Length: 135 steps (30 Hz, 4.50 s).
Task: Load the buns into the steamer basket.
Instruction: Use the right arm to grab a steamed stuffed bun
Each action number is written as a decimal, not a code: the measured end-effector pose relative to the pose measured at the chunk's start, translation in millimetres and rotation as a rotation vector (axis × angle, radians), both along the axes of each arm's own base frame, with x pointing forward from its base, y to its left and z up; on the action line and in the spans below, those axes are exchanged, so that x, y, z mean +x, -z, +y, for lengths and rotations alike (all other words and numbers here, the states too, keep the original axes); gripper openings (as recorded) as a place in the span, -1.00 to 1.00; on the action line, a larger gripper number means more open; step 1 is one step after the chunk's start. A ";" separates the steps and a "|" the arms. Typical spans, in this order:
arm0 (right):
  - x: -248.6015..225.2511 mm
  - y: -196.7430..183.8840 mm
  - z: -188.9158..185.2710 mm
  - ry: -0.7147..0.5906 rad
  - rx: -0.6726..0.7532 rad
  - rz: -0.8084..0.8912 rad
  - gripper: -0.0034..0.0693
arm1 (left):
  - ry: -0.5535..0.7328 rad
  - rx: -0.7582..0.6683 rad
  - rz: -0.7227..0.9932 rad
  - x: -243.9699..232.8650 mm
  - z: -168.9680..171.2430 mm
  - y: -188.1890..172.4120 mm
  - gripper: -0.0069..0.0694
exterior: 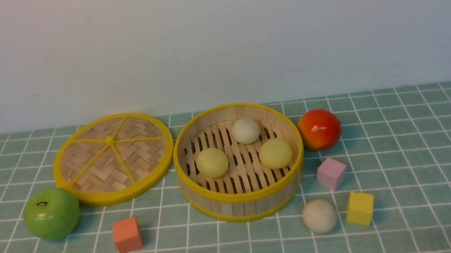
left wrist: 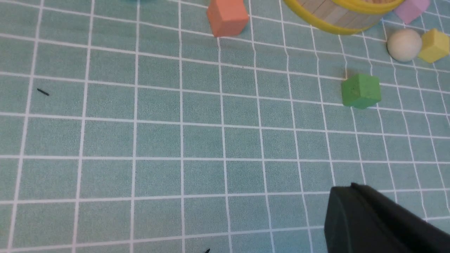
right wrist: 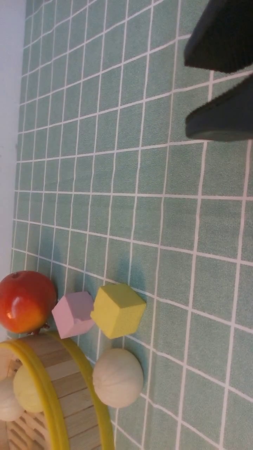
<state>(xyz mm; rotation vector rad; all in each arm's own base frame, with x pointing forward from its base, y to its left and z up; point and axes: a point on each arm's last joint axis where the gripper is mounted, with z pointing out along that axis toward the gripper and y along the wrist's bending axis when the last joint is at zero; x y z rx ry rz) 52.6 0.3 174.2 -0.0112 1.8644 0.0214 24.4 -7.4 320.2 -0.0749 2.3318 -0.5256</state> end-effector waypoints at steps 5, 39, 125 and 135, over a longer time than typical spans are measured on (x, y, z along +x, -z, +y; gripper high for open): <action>0.0 0.0 0.0 0.000 0.000 0.000 -0.25 | 0.000 0.006 0.015 -0.9 0.4 1.1 -0.86; 0.0 0.0 0.3 -0.006 0.000 0.000 -0.25 | -0.416 0.094 -0.411 27.5 13.0 150.5 -0.85; 101.0 -101.8 31.1 -0.122 0.328 0.573 -0.25 | -0.412 0.100 -0.420 27.9 13.0 151.1 -0.69; 169.3 -100.5 45.2 -0.273 0.299 0.762 -0.25 | -0.412 0.100 -0.420 27.9 13.0 151.1 -0.67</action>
